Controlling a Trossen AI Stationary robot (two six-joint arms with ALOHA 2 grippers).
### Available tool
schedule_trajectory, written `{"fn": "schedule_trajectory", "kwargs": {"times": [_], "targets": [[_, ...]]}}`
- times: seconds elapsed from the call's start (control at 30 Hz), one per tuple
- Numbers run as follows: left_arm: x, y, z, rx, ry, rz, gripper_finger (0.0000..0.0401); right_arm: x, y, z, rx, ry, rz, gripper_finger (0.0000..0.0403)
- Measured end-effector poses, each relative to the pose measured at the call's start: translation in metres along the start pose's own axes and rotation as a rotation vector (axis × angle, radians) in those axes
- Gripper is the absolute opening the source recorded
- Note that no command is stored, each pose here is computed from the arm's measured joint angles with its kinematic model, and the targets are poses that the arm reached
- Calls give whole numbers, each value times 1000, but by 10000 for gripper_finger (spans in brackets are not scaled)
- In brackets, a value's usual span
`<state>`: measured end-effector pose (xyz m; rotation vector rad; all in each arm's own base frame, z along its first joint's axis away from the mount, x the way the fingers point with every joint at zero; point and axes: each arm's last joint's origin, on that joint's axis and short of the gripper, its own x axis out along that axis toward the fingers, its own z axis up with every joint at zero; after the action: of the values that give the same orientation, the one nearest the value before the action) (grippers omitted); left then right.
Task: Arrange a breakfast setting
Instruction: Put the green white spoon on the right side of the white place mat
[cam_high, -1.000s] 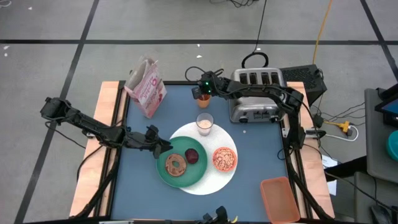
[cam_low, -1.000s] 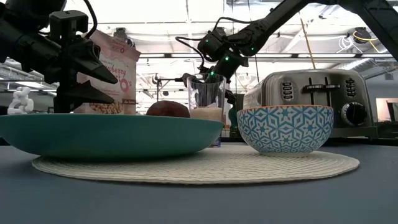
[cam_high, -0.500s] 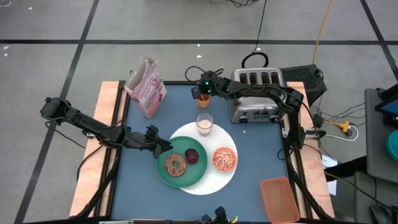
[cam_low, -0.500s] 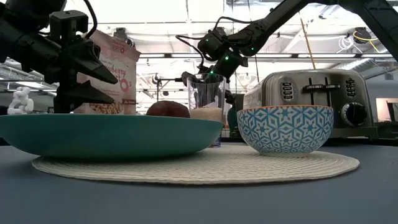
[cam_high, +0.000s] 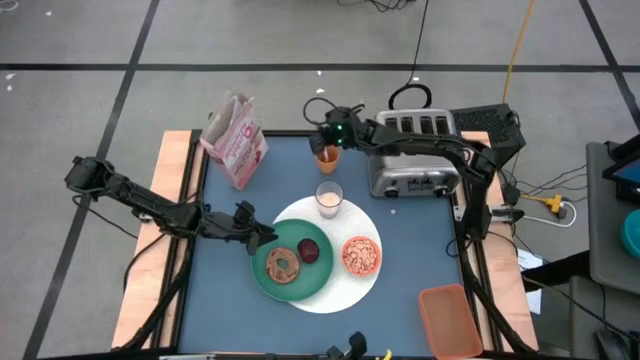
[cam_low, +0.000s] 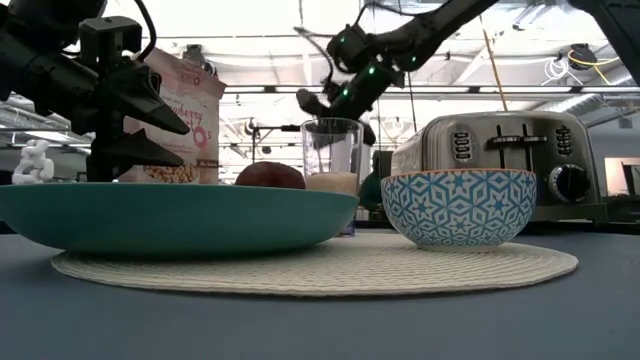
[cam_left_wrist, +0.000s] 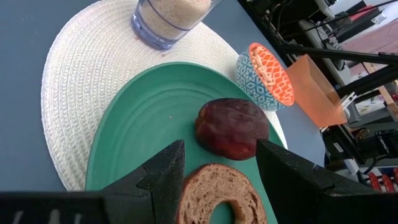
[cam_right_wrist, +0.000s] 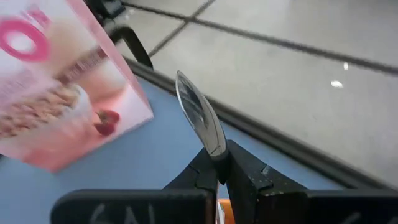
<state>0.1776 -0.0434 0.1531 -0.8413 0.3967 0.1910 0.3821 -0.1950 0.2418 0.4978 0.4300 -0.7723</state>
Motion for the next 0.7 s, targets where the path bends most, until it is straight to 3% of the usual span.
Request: {"fn": "schedule_trajectory", "kwargs": {"times": [0.27,0.7], "targets": [[0,0,0,3,0,0,202,-51,8,33,-36,-110,61,13],[0,0,0,5,0,1,202,-197,21,66,-89,-247,211,13]]}}
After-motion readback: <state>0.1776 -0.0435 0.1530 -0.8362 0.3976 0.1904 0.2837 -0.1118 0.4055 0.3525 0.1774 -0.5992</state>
